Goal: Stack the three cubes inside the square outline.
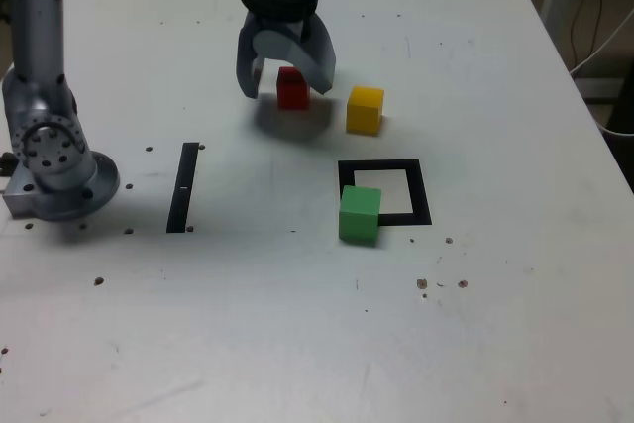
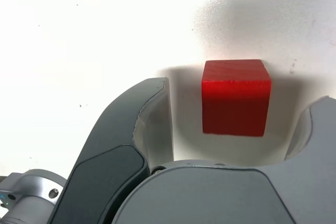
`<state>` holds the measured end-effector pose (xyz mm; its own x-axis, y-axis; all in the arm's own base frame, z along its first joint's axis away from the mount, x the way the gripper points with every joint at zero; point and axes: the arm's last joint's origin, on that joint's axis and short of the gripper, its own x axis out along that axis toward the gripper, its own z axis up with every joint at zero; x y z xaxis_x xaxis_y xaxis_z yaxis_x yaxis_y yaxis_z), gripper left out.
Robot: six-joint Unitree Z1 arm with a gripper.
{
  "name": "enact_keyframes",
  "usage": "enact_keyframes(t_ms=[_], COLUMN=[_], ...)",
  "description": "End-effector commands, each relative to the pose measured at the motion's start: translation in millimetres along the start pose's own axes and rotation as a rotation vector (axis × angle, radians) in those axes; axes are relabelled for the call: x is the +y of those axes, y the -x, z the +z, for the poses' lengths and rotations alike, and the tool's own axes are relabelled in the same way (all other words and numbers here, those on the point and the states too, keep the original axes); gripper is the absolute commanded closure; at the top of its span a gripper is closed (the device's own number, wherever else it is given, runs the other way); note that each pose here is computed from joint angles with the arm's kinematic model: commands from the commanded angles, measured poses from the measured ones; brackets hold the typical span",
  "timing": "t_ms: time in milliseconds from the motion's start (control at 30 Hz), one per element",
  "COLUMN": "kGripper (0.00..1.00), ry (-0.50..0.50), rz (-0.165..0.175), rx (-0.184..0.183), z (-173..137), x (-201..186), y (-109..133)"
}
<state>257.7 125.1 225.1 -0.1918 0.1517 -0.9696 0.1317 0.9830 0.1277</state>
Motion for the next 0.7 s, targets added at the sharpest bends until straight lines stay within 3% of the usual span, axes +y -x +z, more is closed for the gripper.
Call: enact_keyframes(t_ms=[0, 167, 400, 667], kGripper=[0.15, 0.18, 0.34, 0.41], ry=[0.001, -0.002, -0.001, -0.008], rz=[0.002, 0.006, 0.014, 0.016], rx=[0.003, 0.022, 0.038, 0.067], z=[3.2, 8.3, 11.2, 11.7], x=[1.8, 4.7, 7.1, 8.8], y=[-0.9, -4.0, -4.2, -2.3])
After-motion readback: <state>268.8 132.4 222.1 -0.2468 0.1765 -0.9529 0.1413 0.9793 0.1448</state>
